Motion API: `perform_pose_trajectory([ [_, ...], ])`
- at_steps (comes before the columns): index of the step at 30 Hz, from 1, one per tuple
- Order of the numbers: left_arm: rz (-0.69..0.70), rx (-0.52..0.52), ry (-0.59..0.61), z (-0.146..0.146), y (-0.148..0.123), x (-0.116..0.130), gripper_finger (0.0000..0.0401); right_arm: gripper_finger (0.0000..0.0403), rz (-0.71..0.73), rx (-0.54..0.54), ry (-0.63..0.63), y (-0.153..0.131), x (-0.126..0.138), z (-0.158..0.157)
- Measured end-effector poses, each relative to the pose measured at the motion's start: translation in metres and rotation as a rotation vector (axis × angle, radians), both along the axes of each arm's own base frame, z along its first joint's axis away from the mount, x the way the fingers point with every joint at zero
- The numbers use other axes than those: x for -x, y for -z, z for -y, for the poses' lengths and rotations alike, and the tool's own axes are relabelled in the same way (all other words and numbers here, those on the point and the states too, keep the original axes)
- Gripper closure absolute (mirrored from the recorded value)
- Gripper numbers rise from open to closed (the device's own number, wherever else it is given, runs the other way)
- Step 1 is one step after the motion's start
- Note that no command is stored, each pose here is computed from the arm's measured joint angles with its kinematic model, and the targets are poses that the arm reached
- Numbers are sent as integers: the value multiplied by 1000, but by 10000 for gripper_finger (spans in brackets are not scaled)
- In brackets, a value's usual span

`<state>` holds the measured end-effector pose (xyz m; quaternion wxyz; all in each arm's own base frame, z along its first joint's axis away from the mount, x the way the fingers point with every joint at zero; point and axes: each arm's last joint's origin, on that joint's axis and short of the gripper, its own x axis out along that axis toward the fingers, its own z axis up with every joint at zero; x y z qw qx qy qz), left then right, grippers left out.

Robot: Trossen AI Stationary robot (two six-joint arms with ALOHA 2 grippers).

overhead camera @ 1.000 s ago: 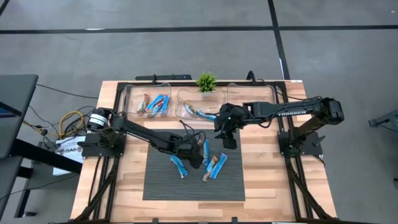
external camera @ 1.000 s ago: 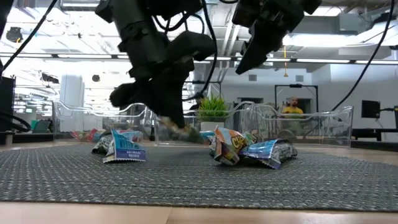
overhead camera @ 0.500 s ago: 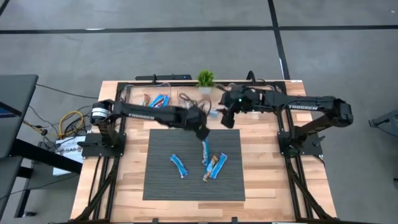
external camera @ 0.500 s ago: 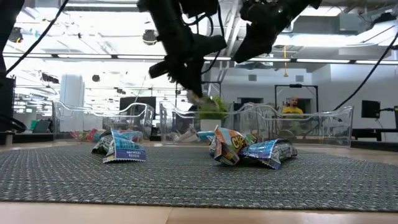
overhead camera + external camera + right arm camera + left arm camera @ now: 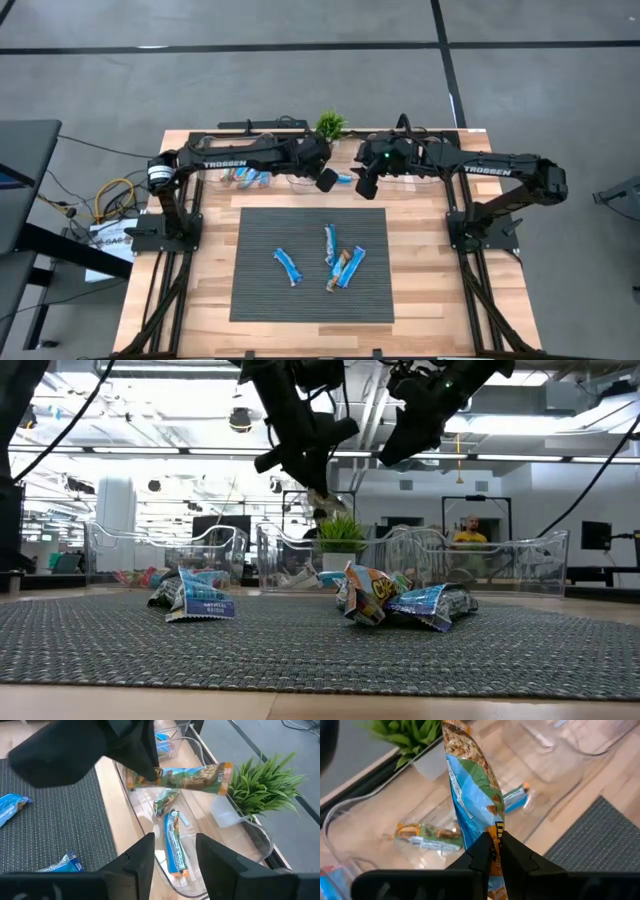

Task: Pick and place Granola Bars by type
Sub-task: Put the green granola bar into the top center transparent bin

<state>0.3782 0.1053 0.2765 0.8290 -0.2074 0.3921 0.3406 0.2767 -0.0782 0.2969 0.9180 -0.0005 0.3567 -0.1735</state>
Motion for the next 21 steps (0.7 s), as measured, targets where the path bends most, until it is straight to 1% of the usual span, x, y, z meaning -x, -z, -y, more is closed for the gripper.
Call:
perform_pose_trajectory([
  [4,-14,33,13,-6,1,3,347,267,-1,0,0,0,0,0],
  [10,-37,45,23,-9,3,6,280,267,-11,-3,0,1,1,0],
  [13,-38,46,23,-9,3,6,254,267,-12,-21,-20,1,1,-1],
  [17,-41,31,73,1,2,3,243,267,-15,-106,-115,2,3,-5],
  [19,-44,18,126,12,-2,3,243,267,-38,-146,-164,2,7,-10],
  [21,-27,-9,189,25,-13,5,248,267,-65,-154,-216,2,13,-17],
])
